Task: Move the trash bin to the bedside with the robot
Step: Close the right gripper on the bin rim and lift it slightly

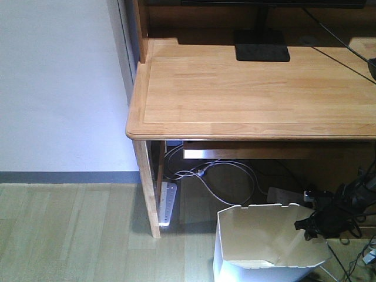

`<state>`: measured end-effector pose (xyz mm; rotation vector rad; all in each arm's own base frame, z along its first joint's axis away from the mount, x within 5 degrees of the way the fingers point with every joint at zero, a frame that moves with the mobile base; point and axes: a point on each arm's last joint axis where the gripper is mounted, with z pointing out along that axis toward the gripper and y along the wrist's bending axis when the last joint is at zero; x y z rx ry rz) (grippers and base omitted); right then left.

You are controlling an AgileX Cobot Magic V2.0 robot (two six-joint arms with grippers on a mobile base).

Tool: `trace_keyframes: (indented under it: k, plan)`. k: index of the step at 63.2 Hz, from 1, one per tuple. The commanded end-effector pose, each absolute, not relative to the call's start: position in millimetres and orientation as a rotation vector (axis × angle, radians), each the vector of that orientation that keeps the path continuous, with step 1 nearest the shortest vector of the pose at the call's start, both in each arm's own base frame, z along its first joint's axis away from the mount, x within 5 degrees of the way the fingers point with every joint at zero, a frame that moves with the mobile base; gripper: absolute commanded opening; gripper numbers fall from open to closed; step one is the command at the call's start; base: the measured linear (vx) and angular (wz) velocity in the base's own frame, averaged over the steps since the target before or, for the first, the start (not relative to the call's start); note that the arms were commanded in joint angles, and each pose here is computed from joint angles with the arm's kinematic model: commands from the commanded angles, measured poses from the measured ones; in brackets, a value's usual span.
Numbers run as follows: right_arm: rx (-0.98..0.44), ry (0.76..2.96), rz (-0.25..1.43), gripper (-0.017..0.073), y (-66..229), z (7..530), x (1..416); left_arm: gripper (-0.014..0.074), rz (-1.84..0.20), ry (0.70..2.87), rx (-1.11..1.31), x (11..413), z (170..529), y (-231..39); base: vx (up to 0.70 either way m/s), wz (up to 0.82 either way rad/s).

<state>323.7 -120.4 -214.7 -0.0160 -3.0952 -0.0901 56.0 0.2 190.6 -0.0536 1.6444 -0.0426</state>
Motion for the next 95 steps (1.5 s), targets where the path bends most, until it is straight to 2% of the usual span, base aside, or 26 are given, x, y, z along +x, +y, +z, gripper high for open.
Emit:
trace_keyframes:
  k: [1, 8, 22, 38, 46, 54, 63, 68, 80, 95]
  plan:
    - [0.015, -3.147, -0.066, 0.0167, -128.9, -194.6, 341.9, -0.0006, -0.055, 1.585, -0.06, 56.7, 188.5, 0.1, 0.0, 0.0]
    - [0.065, -3.138, -0.097, -0.002, -127.1, -194.5, 341.1, -0.0006, -0.055, 1.585, -0.06, 56.7, 188.5, 0.1, 0.0, 0.0]
    - [0.064, -3.129, -0.287, -0.0011, -116.2, -193.1, 341.2, -0.0006, -0.055, 1.585, -0.06, 56.7, 188.5, 0.1, 0.0, 0.0]
    - [0.068, -3.145, -0.702, -0.0007, -95.5, -184.8, 347.0, -0.0006, -0.055, 1.585, -0.06, 56.7, 188.5, 0.1, 0.0, 0.0]
    - [0.027, -3.135, -0.804, -0.0006, -93.2, -181.0, 348.3, -0.0006, -0.055, 1.585, -0.06, 56.7, 188.5, 0.1, 0.0, 0.0]
    - [0.045, -3.13, -0.787, -0.0006, -93.0, -176.0, 345.0, -0.0006, -0.055, 1.585, -0.06, 56.7, 188.5, 0.1, 0.0, 0.0]
    - [0.075, -3.181, -0.589, -0.0006, -97.6, -163.3, 331.4, -0.0006, -0.055, 1.585, -0.06, 56.7, 188.5, 0.1, 0.0, 0.0]
    - [0.123, -3.196, -0.54, -0.0006, -98.2, -152.8, 325.1, -0.0006, -0.055, 1.585, -0.06, 56.7, 188.5, 0.1, 0.0, 0.0]
    - [0.124, -3.2, -0.617, -0.0006, -89.2, -128.1, 313.0, -0.0006, -0.055, 1.585, -0.06, 56.7, 188.5, 0.1, 0.0, 0.0]
    - [0.109, -3.253, -0.623, -0.0006, -84.6, -87.4, 306.0, -0.0006, -0.055, 1.585, -0.06, 56.7, 188.5, 0.1, 0.0, 0.0]
